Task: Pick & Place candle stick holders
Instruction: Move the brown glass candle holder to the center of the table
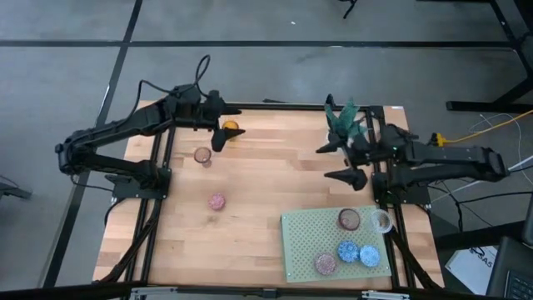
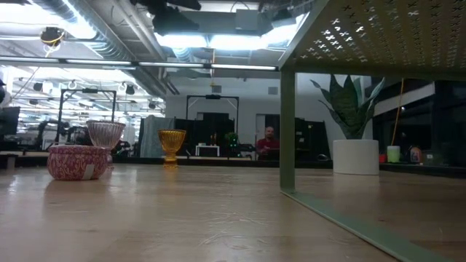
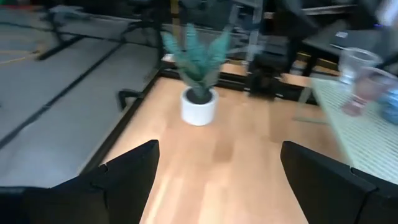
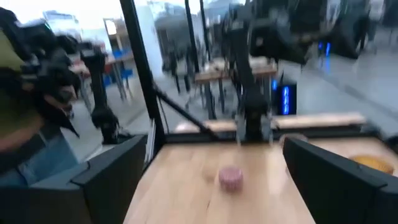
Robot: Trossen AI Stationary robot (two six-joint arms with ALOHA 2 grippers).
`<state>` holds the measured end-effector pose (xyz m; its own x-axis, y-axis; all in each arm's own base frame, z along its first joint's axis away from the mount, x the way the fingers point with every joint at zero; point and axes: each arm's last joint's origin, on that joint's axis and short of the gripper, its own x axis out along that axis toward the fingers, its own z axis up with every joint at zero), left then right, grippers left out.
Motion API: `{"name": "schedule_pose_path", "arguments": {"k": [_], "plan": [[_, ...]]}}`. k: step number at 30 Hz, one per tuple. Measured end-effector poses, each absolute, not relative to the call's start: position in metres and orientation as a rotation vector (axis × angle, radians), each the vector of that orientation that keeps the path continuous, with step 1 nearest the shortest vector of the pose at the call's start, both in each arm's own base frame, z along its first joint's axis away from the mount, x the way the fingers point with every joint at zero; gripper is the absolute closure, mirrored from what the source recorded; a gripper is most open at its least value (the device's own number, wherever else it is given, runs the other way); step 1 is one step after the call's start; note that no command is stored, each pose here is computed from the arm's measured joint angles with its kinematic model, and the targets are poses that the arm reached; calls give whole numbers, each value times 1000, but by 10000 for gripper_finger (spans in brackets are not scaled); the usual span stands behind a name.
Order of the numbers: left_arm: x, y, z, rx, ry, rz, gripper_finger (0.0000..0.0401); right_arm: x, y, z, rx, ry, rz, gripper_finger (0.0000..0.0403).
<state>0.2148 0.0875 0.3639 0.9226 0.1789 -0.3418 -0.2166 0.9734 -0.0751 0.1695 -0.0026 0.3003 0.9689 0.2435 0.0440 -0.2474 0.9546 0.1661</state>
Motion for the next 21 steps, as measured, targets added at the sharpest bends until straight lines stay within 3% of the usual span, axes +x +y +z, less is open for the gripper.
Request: {"name": "schedule_pose_path", "arguments": {"k": [4, 12, 21], "plan": [[217, 96, 361, -141, 337, 190, 67, 152, -2, 276, 167, -119, 250, 20], [217, 119, 364, -139, 273, 470, 67, 130, -6, 240, 161, -170, 39, 20], [230, 130, 347, -255, 327, 600, 67, 111, -5, 210, 101, -222, 47, 20]]}}
